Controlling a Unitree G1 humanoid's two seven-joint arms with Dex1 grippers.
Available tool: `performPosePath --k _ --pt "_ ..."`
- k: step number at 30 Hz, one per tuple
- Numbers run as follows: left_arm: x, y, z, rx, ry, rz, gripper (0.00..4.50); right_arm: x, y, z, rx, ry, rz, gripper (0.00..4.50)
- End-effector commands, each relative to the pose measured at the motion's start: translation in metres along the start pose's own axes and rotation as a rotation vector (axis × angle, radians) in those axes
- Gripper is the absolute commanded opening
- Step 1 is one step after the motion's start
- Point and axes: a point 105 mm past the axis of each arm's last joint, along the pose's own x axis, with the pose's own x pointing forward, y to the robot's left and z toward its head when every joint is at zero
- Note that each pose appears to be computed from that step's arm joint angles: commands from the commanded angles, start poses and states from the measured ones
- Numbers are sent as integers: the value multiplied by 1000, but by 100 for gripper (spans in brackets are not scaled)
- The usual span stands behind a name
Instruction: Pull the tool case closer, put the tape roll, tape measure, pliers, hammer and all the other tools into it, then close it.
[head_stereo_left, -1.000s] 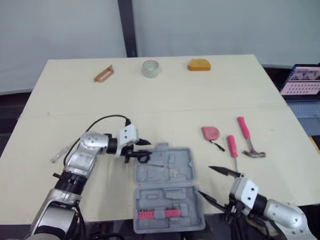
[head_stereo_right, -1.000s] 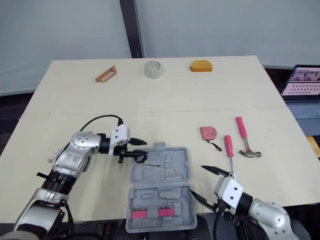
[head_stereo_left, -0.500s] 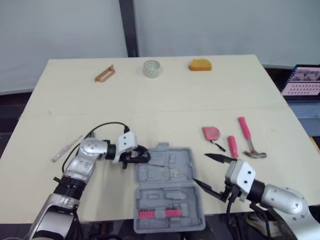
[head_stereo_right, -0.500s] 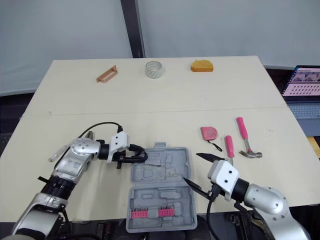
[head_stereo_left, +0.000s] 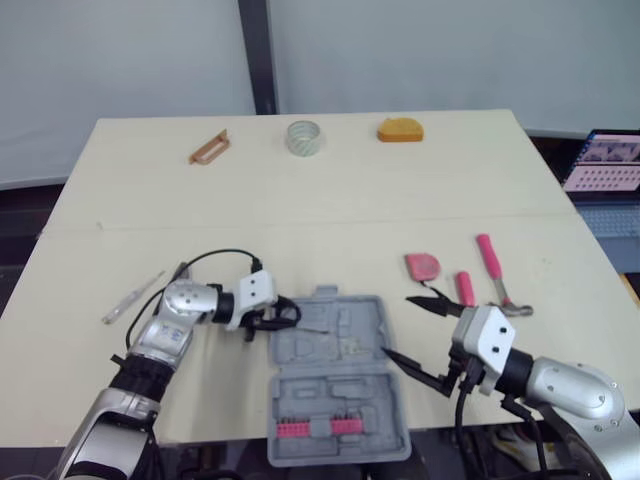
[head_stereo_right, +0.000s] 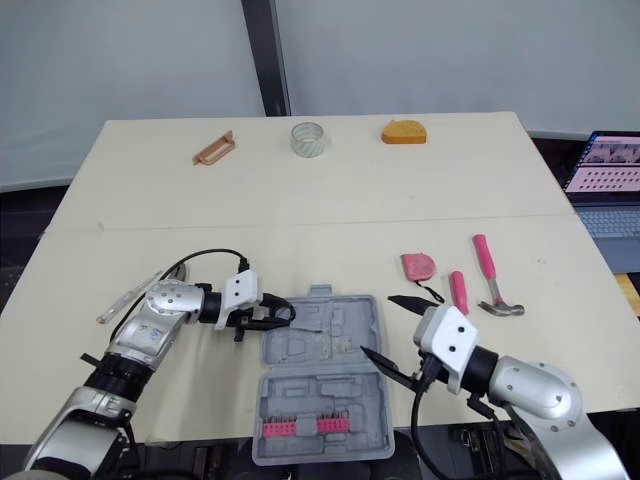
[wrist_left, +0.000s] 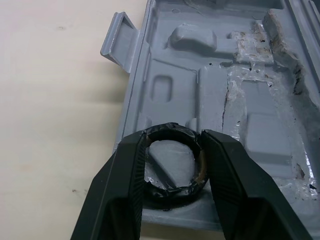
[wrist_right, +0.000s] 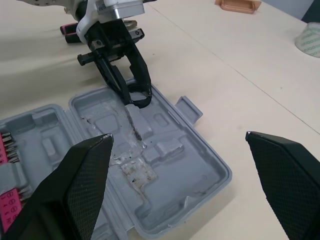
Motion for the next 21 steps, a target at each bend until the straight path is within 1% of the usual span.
performPosePath --k 1,11,15,17,19,21 --pt "-1 -3 -6 2 25 -4 189 1 4 4 -17 -6 20 450" --pt "-3 -4 -6 -6 23 -1 189 1 8 3 -17 8 31 450" --pt "-7 1 3 -5 -21 22 189 3 12 -10 1 20 23 450" --pt "-21 7 18 -26 -75 52 189 1 9 -24 20 38 -7 450" --pt "-50 11 37 -53 -138 89 189 -6 0 -48 38 70 -52 450" --pt "-70 10 44 -71 -154 122 189 -13 -6 -68 49 88 -76 450"
